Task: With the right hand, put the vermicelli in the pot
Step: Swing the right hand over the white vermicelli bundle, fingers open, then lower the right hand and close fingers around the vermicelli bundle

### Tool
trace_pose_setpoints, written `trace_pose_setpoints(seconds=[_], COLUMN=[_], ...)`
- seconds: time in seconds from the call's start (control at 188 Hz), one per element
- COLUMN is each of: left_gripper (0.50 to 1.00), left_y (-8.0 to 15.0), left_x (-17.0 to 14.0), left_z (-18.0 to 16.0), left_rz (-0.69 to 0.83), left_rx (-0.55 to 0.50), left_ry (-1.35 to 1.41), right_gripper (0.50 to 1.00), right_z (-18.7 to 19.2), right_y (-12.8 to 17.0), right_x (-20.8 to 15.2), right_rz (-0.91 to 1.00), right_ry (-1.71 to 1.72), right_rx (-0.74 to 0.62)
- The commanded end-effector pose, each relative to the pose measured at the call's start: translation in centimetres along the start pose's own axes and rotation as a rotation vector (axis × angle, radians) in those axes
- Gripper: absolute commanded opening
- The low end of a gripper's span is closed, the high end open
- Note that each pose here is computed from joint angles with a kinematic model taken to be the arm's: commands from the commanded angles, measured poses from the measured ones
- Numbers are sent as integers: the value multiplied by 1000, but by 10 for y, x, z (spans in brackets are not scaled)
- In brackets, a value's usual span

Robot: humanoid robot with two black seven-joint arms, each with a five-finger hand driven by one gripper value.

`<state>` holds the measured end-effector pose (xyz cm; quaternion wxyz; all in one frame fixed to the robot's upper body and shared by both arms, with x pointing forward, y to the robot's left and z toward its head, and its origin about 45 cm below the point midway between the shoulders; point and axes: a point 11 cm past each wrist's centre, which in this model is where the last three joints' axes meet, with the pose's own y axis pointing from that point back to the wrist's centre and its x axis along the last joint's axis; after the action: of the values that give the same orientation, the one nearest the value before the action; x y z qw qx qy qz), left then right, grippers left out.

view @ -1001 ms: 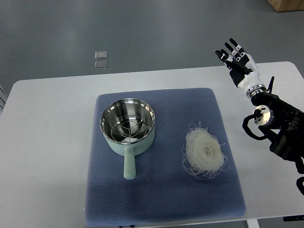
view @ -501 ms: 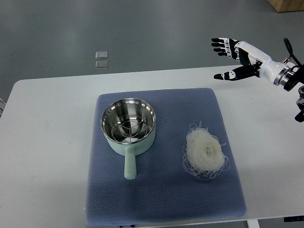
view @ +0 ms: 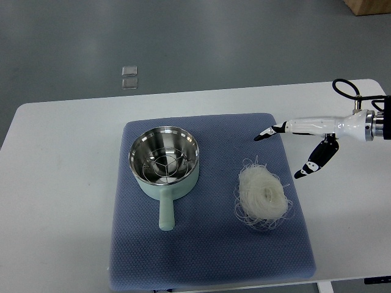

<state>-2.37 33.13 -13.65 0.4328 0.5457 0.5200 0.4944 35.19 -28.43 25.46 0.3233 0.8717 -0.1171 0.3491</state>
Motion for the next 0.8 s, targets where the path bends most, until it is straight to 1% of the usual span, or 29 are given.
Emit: trace_pose_setpoints(seconds=[0.0, 0.463, 0.644, 0.794], left_gripper=[1000, 1000, 1000, 1000], left_y=[0, 0, 0, 0], left_x=[0, 0, 0, 0], left_z=[0, 0, 0, 0], left_rz=[0, 0, 0, 0], left_rx=[0, 0, 0, 0], left_ry=[0, 0, 0, 0], right_gripper=[924, 924, 921, 917], right_z=[-2, -13, -11, -4], right_y=[-5, -56, -61, -63], right_x=[-8, -58, -64, -65], right_rz=[-37, -151, -156, -142], right_ry=[37, 109, 109, 113], right_rx=[-3, 46, 41, 7])
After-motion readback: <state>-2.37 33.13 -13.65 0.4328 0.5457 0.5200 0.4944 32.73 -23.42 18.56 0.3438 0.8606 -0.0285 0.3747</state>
